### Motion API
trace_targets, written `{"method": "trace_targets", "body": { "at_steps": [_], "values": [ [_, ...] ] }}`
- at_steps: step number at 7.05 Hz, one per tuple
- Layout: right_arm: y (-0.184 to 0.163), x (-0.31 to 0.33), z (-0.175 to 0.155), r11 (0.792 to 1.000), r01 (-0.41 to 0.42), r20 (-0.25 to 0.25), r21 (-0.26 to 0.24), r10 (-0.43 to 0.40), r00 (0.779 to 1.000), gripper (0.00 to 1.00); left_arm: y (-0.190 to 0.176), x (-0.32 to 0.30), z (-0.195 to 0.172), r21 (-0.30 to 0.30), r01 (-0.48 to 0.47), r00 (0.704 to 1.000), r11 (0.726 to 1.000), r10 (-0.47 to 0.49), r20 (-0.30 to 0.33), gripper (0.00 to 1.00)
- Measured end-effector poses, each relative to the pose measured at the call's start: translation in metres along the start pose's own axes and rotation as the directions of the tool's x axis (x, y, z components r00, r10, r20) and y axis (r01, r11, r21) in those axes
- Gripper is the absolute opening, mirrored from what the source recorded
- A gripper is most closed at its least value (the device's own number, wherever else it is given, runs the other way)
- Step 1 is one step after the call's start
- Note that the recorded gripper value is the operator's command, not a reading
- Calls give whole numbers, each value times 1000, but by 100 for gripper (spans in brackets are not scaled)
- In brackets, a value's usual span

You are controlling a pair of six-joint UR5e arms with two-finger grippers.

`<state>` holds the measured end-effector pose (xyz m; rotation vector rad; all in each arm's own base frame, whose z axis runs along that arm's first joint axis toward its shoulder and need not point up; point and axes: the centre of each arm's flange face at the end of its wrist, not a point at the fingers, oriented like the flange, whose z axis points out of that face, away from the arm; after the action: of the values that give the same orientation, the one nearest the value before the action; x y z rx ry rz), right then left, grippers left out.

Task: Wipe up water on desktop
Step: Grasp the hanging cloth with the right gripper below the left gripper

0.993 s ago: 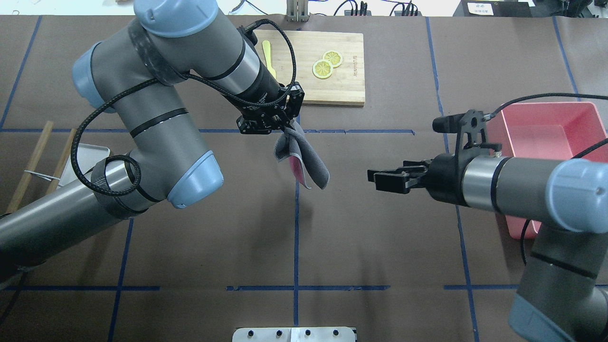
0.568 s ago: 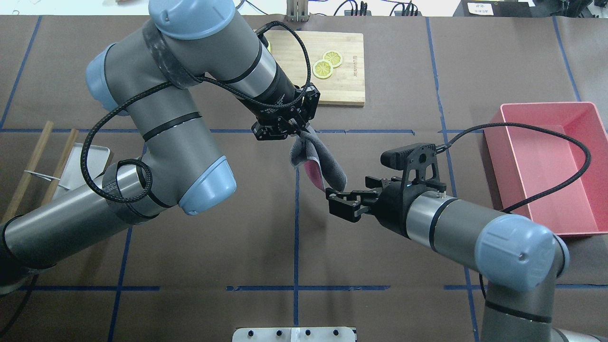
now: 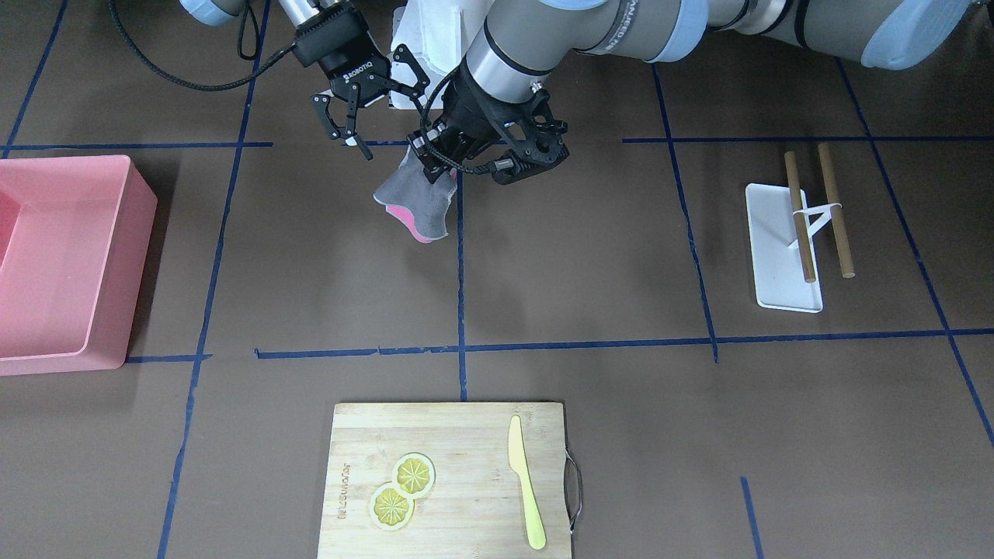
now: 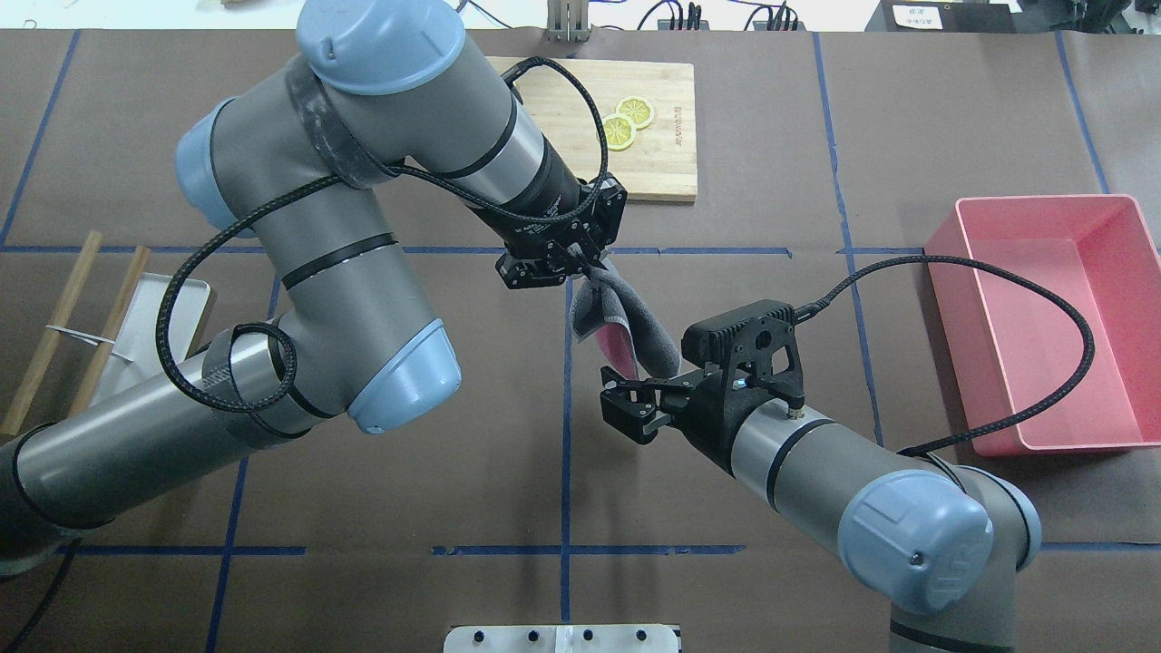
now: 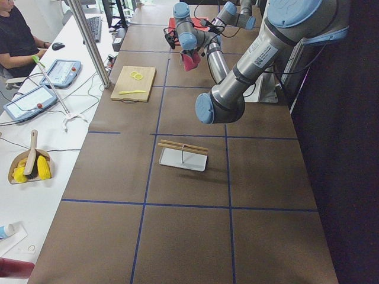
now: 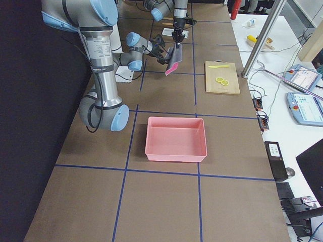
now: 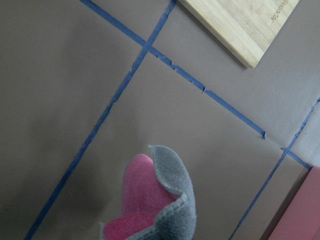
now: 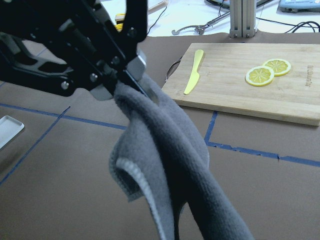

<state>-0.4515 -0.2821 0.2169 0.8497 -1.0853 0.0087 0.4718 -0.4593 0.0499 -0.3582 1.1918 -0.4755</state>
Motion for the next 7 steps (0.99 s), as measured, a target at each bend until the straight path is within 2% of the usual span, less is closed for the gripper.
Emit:
{"method": "trace_targets", "body": {
  "at_steps": [2, 3, 5, 6, 7],
  "values": [
    [9, -1, 5, 999, 35, -31, 23, -35, 999, 99, 16, -3, 12, -26, -9, 1000, 1000, 9, 13, 0],
    [13, -2, 7, 999, 46, -40, 29, -45, 998, 93, 24, -4, 15, -40, -17, 1000, 999, 17, 15, 0],
    [16, -3, 8, 998, 53, -45, 33, -51, 998, 35, 38, -3, 17, -59, -29, 1000, 998, 29, 9, 3],
    [16, -4, 7, 998, 52, -45, 36, -51, 998, 23, 40, -3, 17, -62, -31, 999, 998, 32, 7, 9],
    [17, -4, 6, 998, 53, -50, 45, -51, 997, 17, 41, -3, 16, -63, -33, 999, 997, 34, 5, 20]
  ]
}}
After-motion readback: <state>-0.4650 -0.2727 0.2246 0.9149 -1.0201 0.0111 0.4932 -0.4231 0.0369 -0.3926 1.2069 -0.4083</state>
